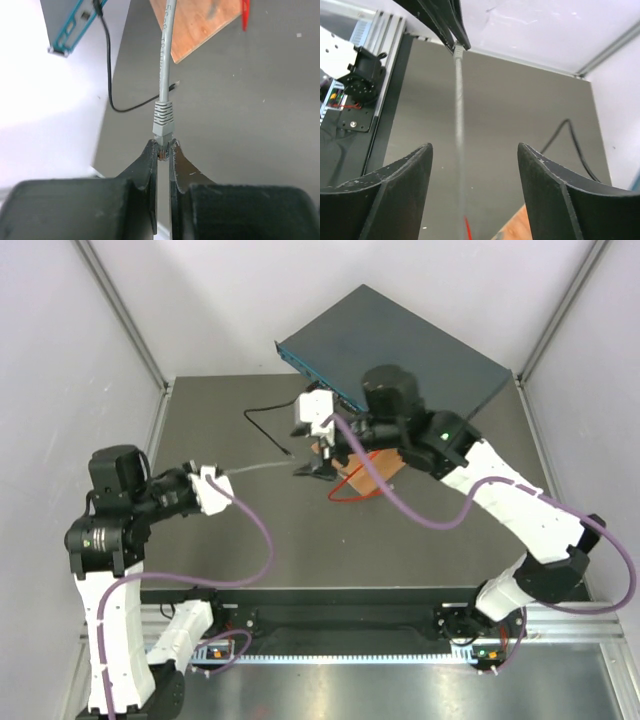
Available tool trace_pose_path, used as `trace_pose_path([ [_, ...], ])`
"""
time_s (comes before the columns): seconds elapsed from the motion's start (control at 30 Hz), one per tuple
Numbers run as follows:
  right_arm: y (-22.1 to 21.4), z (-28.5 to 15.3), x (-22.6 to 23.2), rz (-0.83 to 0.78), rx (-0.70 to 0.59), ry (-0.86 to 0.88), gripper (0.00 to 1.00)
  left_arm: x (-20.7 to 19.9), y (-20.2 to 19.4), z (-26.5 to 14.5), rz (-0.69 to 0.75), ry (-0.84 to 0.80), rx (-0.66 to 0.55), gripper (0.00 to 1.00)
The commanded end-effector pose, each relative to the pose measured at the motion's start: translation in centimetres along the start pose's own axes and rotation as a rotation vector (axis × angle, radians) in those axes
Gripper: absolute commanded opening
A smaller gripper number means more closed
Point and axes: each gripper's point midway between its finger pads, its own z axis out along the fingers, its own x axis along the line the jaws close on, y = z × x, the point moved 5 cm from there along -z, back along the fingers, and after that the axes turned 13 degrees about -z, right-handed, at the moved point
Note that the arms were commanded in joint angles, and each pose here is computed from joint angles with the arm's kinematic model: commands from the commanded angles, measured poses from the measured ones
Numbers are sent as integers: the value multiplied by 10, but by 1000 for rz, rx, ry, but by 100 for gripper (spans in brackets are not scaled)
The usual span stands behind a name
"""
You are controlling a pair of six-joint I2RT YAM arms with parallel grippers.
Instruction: Insert the plug into the switch port
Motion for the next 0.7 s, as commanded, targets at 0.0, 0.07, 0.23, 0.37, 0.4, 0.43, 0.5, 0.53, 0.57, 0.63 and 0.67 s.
trace_pose_path([
  [0.0, 9, 16, -1, -87, -6, -9, 67, -14, 12, -3, 227, -90, -78, 0],
  [0.07, 11, 22, 0, -78, -12, 8, 64, -17, 15, -4, 279, -96, -102, 0],
  [0.23, 8, 39, 16, -30, -7, 77, 54, -17, 15, -1, 318, -110, -116, 0],
  [0.37, -1, 48, 31, 16, 23, 120, 10, -14, 23, 2, 335, -103, -173, 0],
  [0.4, -3, 49, 31, 39, 26, 119, 0, -11, 25, 3, 324, -93, -190, 5],
  [0.43, -3, 49, 31, 57, 29, 107, 0, -9, 29, 4, 301, -85, -209, 16],
  [0.5, -3, 42, 26, 133, 21, 66, 0, 8, 44, 5, 182, -16, -278, 41],
  [0.53, -6, 41, 22, 160, 4, 41, 0, 20, 53, 4, 140, 35, -312, 45],
  [0.57, -8, 29, 11, 257, 0, -13, 0, 26, 53, 6, -98, 79, -322, 48],
  [0.63, -8, 18, -5, 362, -54, -50, 0, 59, 73, 2, -179, 218, -413, 56],
  [0.67, -15, 5, -19, 476, -64, -105, 0, 64, 80, 0, -327, 234, -448, 56],
])
